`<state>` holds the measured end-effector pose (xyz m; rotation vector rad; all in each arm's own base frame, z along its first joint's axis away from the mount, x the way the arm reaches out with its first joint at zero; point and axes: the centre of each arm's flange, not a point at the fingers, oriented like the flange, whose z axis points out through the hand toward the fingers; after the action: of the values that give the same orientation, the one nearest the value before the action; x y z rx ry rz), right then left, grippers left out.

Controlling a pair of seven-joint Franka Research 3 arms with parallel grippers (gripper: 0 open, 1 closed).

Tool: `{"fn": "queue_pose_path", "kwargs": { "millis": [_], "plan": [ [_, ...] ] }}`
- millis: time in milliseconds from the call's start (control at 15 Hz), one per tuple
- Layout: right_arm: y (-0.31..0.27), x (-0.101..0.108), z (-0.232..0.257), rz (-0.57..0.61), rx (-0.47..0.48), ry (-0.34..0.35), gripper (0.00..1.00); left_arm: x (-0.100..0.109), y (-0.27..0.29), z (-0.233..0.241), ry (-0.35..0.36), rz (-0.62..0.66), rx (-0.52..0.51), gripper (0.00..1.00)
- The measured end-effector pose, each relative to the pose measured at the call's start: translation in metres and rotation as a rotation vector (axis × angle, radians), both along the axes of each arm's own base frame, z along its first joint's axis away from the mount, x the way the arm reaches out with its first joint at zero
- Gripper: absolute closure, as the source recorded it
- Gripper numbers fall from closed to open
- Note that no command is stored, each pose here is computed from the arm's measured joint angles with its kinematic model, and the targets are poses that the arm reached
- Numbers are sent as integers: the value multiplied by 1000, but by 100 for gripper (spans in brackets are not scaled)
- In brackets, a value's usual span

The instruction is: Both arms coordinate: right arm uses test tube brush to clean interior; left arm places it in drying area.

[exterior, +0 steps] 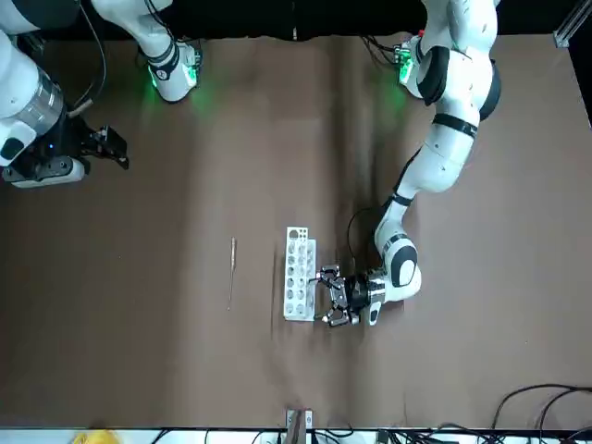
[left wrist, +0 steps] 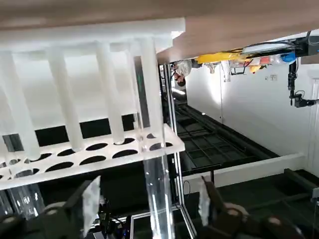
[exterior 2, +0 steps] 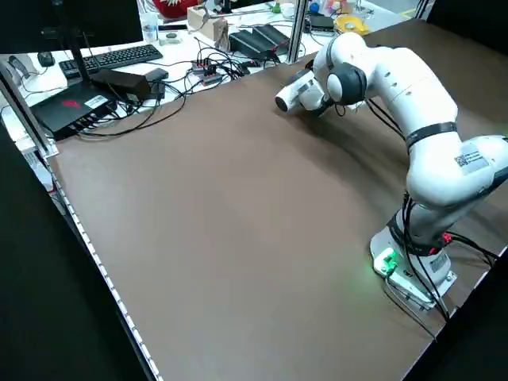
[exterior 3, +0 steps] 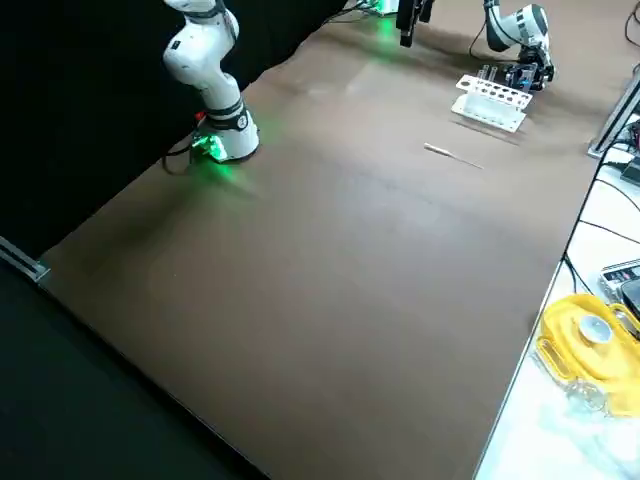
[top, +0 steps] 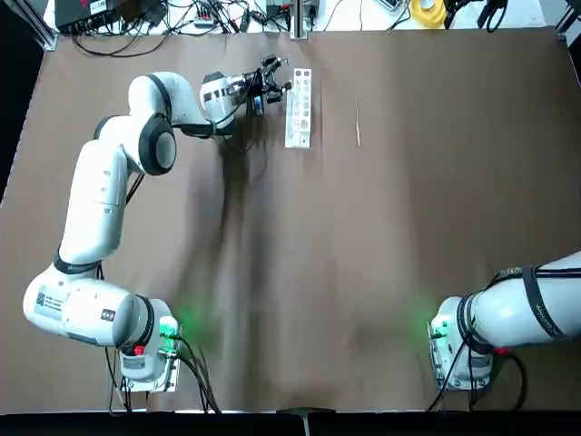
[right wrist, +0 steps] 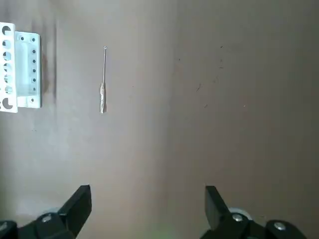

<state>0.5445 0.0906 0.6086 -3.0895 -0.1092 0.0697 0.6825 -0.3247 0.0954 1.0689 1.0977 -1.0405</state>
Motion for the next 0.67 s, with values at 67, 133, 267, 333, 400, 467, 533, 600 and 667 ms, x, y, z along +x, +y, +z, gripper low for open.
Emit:
{"fn": "queue_pose_path", "kwargs": {
  "millis": [67,133,267,333,400,467,533,600,667],
  "plan": [
    [0,0,0,0,0,0,0,0,0,0,0,0,0,2],
    [0,0,0,0,0,0,0,1,1,1,-1,1,-1,1],
    [0,0,0,0,0,0,0,7,3,11,-5,-2,-6,1],
    [0,0,0,0,0,0,0,13,7,22,-11,-13,4,1],
    [0,0,0,0,0,0,0,21,12,40,-26,-26,17,1],
    [0,0,0,0,0,0,0,36,22,86,-75,-46,39,1],
    [0,0,0,0,0,0,0,41,24,112,-100,-55,46,1],
    [0,0,0,0,0,0,0,44,24,136,-114,-64,51,1],
    [0,0,0,0,0,0,0,45,23,159,-121,-74,54,1]
  ]
}}
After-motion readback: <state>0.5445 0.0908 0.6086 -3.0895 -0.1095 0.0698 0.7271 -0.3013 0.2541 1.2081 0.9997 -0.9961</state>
